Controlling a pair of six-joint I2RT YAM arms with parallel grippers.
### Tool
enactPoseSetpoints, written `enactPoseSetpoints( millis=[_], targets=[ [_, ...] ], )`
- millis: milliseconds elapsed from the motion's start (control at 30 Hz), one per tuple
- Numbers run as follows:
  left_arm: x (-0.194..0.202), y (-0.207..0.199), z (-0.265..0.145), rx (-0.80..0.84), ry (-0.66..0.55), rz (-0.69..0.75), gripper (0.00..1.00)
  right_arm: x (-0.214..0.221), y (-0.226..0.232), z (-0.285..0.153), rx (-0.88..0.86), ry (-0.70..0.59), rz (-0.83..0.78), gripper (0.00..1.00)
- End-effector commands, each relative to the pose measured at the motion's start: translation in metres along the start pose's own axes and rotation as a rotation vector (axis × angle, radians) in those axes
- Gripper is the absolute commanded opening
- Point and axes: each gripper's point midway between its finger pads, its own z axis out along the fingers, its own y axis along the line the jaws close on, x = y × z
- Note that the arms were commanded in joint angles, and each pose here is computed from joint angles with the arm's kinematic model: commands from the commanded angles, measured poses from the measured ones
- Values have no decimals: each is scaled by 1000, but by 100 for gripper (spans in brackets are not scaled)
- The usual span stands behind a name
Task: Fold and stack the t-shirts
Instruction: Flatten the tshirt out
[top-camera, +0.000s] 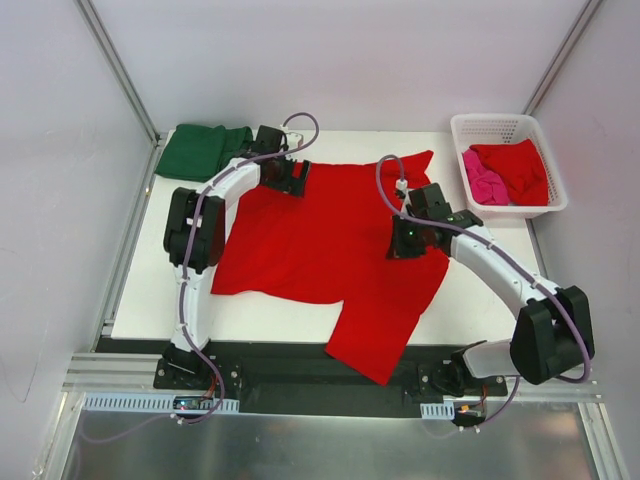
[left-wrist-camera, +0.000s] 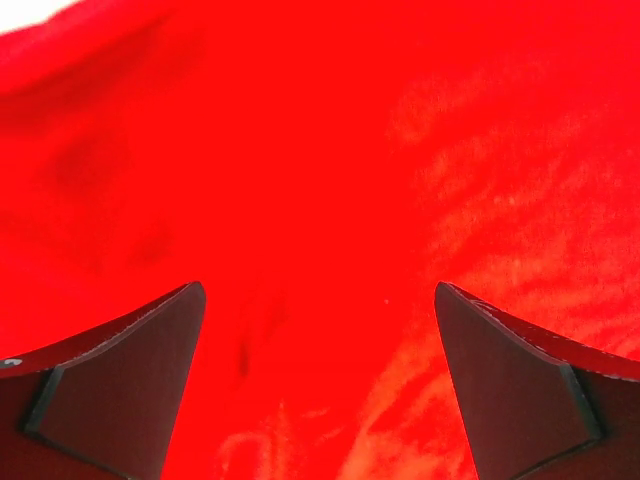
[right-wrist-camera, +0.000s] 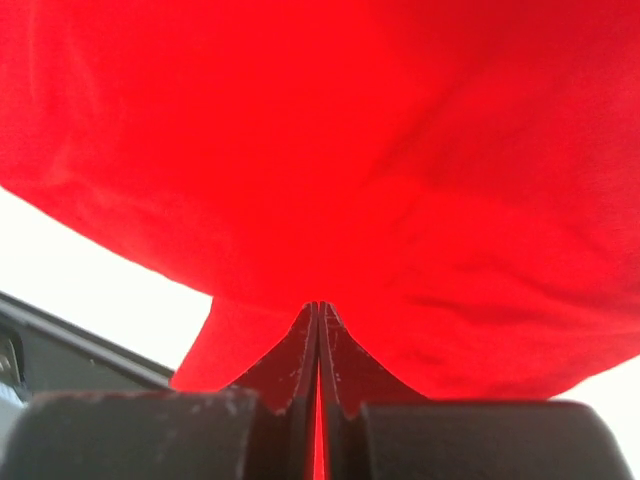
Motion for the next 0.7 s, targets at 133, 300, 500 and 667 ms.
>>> enactPoseSetpoints(
  millis=[133,300,500,667],
  targets=[
    [-15,9,6,-32,14,34,99,41,12,17,22,154,-51,3],
    [-8,4,7,0,44,26,99,32,13,23,58,135,-61,14],
    [-3,4,4,-4,56,22,99,-29,17,26,130,15,-111,28],
    [-1,5,5,-12,64,13,100,-44,29,49,96,57,-117,29]
  ],
)
